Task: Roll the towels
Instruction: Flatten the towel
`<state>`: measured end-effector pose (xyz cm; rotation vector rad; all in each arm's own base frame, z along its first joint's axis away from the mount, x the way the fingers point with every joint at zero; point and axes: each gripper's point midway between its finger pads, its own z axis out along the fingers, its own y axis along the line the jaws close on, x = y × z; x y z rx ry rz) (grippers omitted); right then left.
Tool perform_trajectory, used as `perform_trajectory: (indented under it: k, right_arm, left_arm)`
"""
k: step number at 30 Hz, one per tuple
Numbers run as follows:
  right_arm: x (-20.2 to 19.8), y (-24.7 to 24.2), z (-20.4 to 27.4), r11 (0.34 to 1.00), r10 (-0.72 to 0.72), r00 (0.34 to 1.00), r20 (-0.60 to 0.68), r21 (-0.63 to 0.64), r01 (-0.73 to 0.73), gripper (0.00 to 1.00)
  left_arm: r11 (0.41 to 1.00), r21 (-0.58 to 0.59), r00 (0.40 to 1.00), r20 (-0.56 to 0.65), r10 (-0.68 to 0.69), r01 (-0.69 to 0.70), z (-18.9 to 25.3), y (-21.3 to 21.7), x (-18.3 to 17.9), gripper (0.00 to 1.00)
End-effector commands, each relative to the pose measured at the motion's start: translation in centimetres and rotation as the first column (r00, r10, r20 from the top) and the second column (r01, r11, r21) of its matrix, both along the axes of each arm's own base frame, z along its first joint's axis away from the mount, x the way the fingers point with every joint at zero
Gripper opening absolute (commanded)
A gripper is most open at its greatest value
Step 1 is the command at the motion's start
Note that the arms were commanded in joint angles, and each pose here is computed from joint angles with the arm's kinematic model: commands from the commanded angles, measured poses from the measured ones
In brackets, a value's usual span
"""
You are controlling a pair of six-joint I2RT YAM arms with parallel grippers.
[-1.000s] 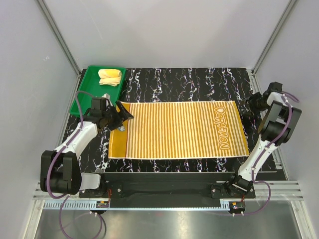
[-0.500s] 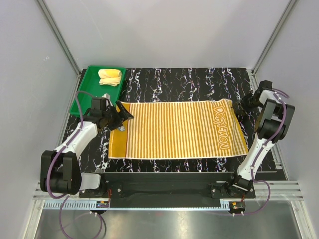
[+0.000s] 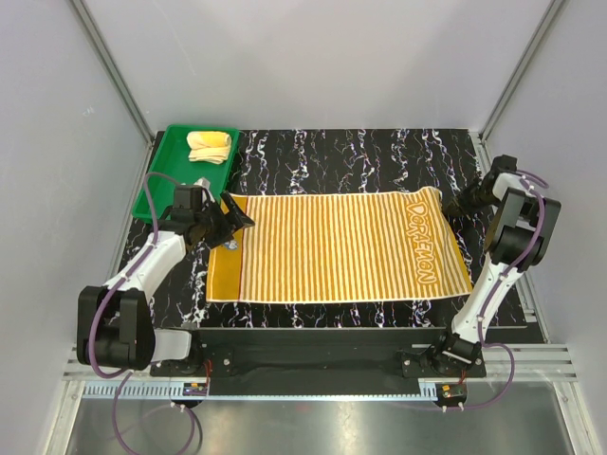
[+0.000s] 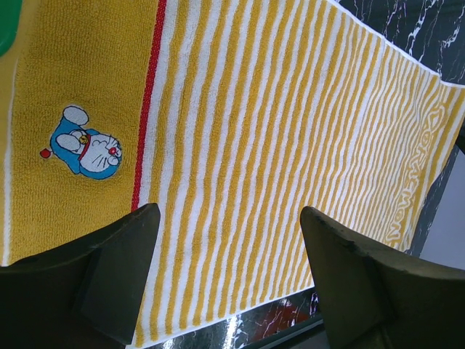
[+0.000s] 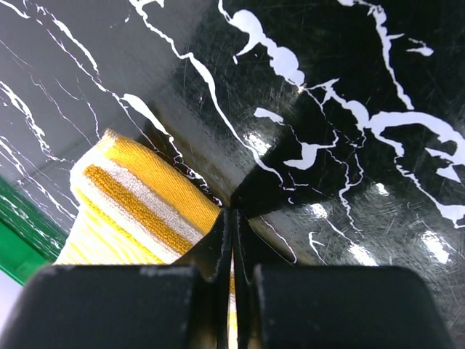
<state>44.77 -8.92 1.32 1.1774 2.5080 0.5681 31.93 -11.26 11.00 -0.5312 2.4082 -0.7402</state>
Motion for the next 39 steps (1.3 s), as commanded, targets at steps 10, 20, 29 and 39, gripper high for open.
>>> perform_trajectory:
  k: [10,20,29,39]
  right_arm:
    - [-1.7,0.6,9.0,0.971,0.049,0.99,0.129,-0.239,-0.017,0.7]
    - [-2.5,2.1,6.3,0.89,0.162,0.984,-0.069,-0.42,-0.176,0.72]
    - [-2.3,1.7,3.9,0.853,0.182,0.966,-0.182,-0.46,-0.247,0.66]
    - [-2.8,1.4,0.3,0.84,0.192,0.943,-0.273,-0.451,-0.302,0.43]
  left_arm:
    - [1.0,-0.008,0.999,0.044,-0.027,0.027,0.3,-0.4,0.9,0.84]
    - [0.999,-0.02,0.997,0.066,-0.035,0.036,0.9,-0.6,0.3,0.84]
    - [0.999,-0.02,0.997,0.066,-0.037,0.039,0.5,-0.6,-0.1,0.85]
    - [0.999,-0.024,0.998,0.057,-0.035,0.036,-0.1,-0.2,-0.1,0.85]
